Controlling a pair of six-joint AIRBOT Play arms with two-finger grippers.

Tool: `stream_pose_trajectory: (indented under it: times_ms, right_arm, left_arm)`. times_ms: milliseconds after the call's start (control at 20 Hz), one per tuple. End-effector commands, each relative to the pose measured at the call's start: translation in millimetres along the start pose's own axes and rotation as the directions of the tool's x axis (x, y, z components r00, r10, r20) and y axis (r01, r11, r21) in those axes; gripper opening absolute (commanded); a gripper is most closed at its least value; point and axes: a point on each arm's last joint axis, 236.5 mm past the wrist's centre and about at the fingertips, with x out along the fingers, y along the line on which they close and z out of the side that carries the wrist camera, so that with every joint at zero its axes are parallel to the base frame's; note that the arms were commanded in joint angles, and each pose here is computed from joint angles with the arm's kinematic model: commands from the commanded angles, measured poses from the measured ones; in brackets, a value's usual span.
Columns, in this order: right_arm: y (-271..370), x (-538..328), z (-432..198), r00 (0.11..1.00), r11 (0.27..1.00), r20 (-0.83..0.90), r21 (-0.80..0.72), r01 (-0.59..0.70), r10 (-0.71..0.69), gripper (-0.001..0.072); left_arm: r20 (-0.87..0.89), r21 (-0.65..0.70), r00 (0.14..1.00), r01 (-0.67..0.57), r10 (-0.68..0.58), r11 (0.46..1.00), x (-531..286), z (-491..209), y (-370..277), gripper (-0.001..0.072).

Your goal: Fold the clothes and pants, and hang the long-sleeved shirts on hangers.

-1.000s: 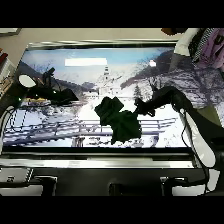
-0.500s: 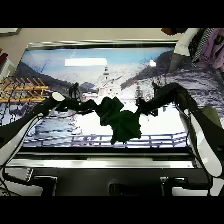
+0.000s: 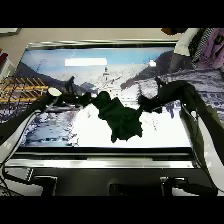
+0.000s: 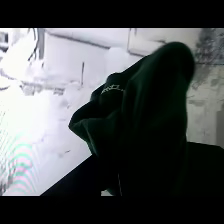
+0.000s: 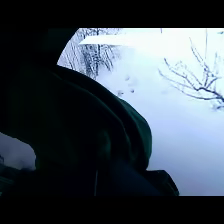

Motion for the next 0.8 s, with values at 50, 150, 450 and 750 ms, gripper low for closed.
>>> stream_pose_trajectory:
  times_ms: [50, 150, 450, 750]
  right_arm:
    - [13.1, -92.0, 39.4, 0.950, 0.979, 0.302, -0.153, 0.133, -0.081, 0.0028]
    - [41.2, -161.6, 54.2, 0.877, 0.962, 0.479, -0.217, 0.167, -0.044, 0.0028]
    - [124.0, -348.5, -0.1, 0.603, 0.902, 0.771, -0.387, 0.190, 0.204, 0.0029]
    - [125.5, -451.8, -98.5, 0.369, 0.914, 0.886, -0.364, 0.181, 0.279, 0.0029]
  left_arm:
    - [0.128, 0.140, 0.992, -0.005, -0.013, 0.990, -89.8, 62.3, -29.6, 0.0026]
    - [0.212, 0.210, 0.977, -0.024, -0.022, 0.977, -145.4, 84.3, -55.7, 0.0025]
    - [0.448, 0.359, 0.893, -0.137, -0.041, 0.923, -315.9, 63.4, -152.6, 0.0025]
    - [0.694, 0.182, 0.715, -0.289, 0.086, 0.940, -444.6, -9.2, -174.3, 0.0026]
